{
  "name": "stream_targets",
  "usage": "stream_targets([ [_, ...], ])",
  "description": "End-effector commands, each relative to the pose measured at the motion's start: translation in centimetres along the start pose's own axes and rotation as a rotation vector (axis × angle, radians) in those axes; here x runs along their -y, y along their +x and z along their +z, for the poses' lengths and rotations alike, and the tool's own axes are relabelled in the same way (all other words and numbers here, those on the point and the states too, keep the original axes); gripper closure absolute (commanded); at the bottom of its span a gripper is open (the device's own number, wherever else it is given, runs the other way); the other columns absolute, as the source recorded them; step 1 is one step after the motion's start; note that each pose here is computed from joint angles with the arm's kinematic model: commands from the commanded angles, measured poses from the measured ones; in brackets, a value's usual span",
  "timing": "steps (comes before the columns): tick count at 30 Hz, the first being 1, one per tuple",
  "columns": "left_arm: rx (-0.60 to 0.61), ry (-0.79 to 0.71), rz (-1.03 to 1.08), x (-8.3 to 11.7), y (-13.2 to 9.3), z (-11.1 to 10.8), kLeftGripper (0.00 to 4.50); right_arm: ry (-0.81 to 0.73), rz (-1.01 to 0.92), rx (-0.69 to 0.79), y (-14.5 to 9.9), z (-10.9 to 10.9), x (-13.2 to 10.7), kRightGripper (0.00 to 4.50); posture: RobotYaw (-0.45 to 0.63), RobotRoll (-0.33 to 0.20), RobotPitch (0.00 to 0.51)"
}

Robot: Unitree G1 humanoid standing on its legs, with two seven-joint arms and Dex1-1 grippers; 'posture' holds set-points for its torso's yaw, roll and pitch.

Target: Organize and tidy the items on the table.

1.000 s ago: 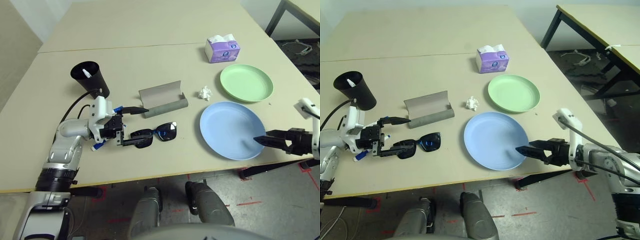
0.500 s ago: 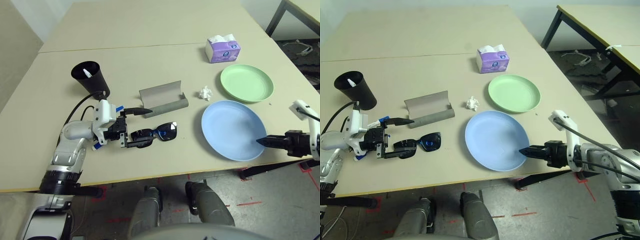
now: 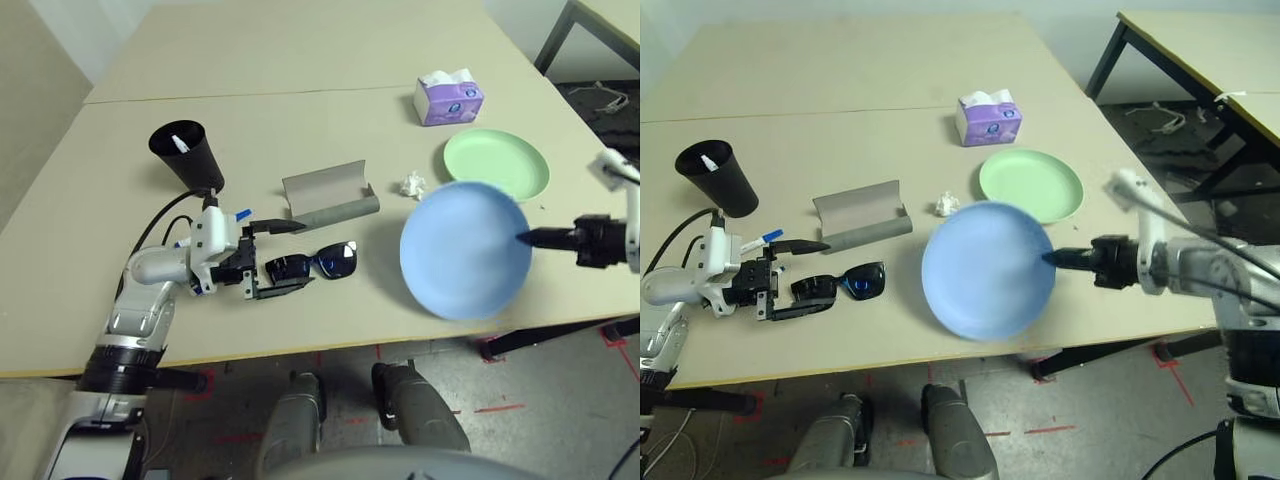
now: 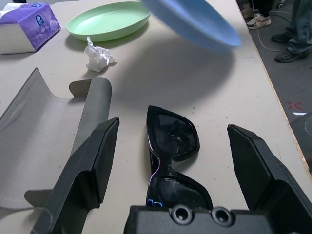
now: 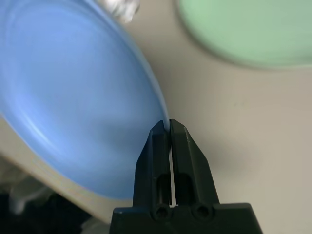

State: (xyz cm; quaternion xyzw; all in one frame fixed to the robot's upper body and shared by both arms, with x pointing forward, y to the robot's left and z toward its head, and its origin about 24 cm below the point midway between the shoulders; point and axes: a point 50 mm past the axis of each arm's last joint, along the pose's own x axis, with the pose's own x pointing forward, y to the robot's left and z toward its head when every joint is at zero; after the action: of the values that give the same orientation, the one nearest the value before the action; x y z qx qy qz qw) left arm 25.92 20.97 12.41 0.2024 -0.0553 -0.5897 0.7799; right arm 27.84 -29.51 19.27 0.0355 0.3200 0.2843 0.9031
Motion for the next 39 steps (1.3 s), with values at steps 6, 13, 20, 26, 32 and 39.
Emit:
stream_targets([
  [6, -0.036, 0.007, -0.014, 0.8, -0.1, -0.8, 0.00, 0.188, -0.191, 0.279, 0.3, 3.9, 2.3, 4.48, -0.21, 0.000, 0.178],
  [13, -0.040, 0.014, -0.008, 1.0, -0.1, -0.8, 0.00, 0.312, -0.441, 0.475, -0.2, 5.6, 5.4, 4.48, -0.19, 0.000, 0.176],
  [20, -0.054, 0.020, -0.008, 1.3, -0.4, -0.8, 0.00, 0.324, -0.558, 0.456, -0.4, 4.8, 6.8, 4.48, -0.18, 0.000, 0.178],
  [26, -0.060, 0.019, -0.012, 1.5, -0.4, -0.9, 0.00, 0.353, -0.557, 0.416, -0.4, 4.3, 6.8, 4.48, -0.19, 0.000, 0.179],
  [32, -0.058, 0.017, -0.022, 1.8, -0.1, -1.1, 0.00, 0.373, -0.522, 0.360, -0.1, 4.0, 6.4, 4.48, -0.20, 0.000, 0.183],
  [39, -0.051, 0.017, -0.014, 1.7, 0.1, -1.1, 0.00, 0.366, -0.486, 0.282, 0.0, 3.5, 5.9, 4.48, -0.20, 0.000, 0.185],
])
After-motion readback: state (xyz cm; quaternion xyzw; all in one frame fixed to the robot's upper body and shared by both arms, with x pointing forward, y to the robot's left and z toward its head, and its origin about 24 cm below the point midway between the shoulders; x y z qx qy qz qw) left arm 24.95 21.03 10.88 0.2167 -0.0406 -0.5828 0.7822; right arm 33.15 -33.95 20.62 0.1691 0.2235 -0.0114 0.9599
